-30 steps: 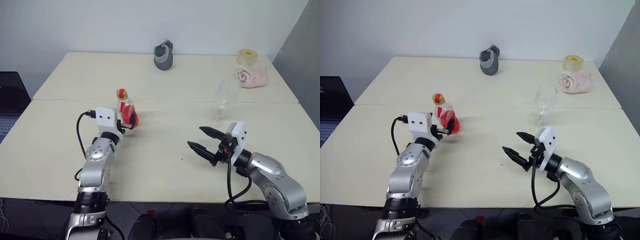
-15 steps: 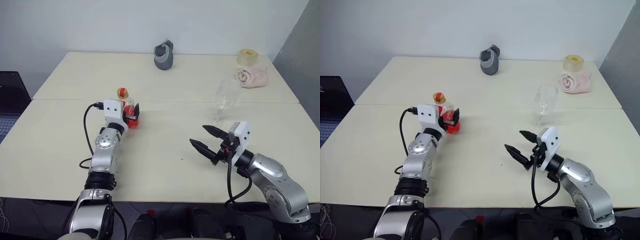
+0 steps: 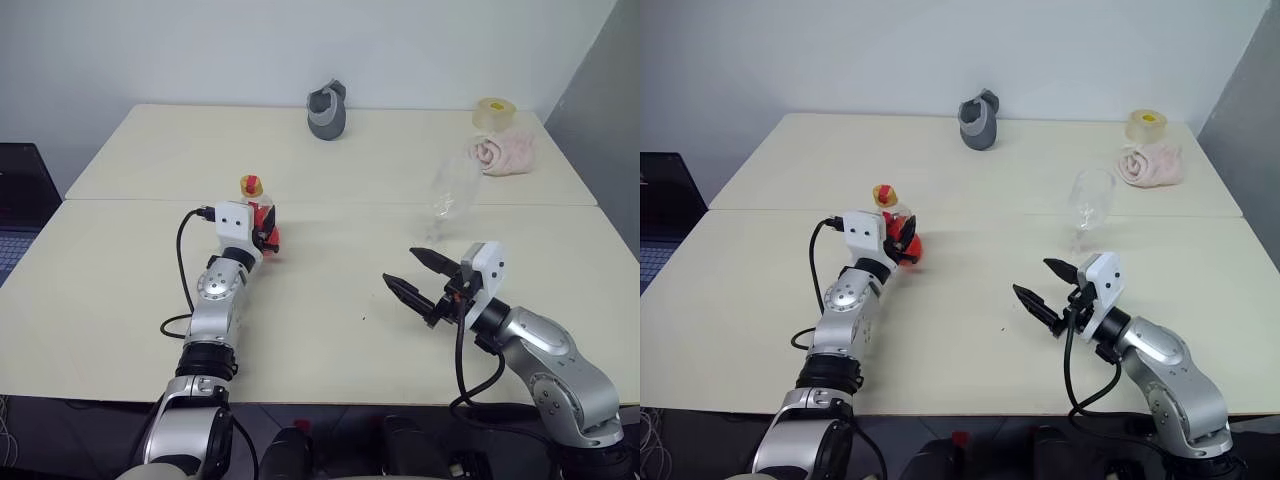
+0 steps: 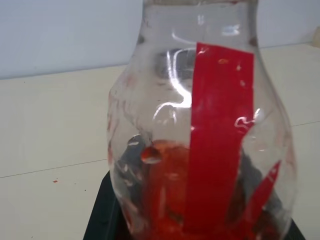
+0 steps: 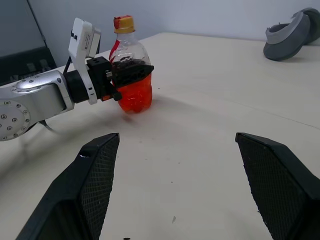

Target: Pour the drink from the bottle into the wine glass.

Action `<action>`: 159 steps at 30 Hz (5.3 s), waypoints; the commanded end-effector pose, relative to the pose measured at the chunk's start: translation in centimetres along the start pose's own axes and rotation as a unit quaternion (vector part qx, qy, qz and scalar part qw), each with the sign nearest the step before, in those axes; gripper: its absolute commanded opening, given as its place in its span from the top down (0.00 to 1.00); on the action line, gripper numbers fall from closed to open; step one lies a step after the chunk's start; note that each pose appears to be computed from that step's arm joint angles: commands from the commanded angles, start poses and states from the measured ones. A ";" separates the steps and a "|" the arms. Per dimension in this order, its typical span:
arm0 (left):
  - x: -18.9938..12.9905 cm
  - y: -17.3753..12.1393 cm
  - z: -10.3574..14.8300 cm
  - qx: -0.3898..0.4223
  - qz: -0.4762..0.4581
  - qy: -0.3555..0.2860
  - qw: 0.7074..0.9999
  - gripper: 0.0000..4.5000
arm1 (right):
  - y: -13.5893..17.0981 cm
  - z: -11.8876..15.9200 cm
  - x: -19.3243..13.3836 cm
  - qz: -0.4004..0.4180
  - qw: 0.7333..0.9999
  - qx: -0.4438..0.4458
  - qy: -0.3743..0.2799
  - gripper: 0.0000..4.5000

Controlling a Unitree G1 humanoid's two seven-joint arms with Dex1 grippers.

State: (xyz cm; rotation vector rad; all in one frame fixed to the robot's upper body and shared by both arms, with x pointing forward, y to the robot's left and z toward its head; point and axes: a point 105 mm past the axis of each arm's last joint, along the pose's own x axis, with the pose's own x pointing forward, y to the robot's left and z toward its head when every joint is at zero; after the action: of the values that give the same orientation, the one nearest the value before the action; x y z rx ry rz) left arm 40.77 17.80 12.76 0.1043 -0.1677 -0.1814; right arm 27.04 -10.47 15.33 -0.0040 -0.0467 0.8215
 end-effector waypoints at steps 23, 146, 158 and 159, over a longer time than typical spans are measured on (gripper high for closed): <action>-1.1 -7.1 3.8 0.010 -0.213 -0.041 0.976 0.71 | 1.3 7.2 10.4 0.049 0.996 -0.040 -0.062 0.11; -2.1 -11.1 5.3 -0.016 -0.294 -0.027 0.955 0.78 | 1.2 9.2 15.5 0.118 0.991 -0.017 -0.068 0.05; -1.9 -10.9 5.6 -0.013 -0.293 -0.028 0.956 0.78 | 1.5 9.1 15.2 0.127 0.989 -0.028 -0.070 0.09; -1.9 -10.9 5.7 -0.013 -0.292 -0.028 0.956 0.78 | 1.6 9.1 15.2 0.130 0.989 -0.028 -0.072 0.14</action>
State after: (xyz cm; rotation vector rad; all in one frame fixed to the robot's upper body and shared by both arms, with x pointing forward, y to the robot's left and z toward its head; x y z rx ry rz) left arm 36.24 7.32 14.38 0.1064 -0.1044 -0.7689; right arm 36.72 1.33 23.39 -0.0066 -0.1369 1.0461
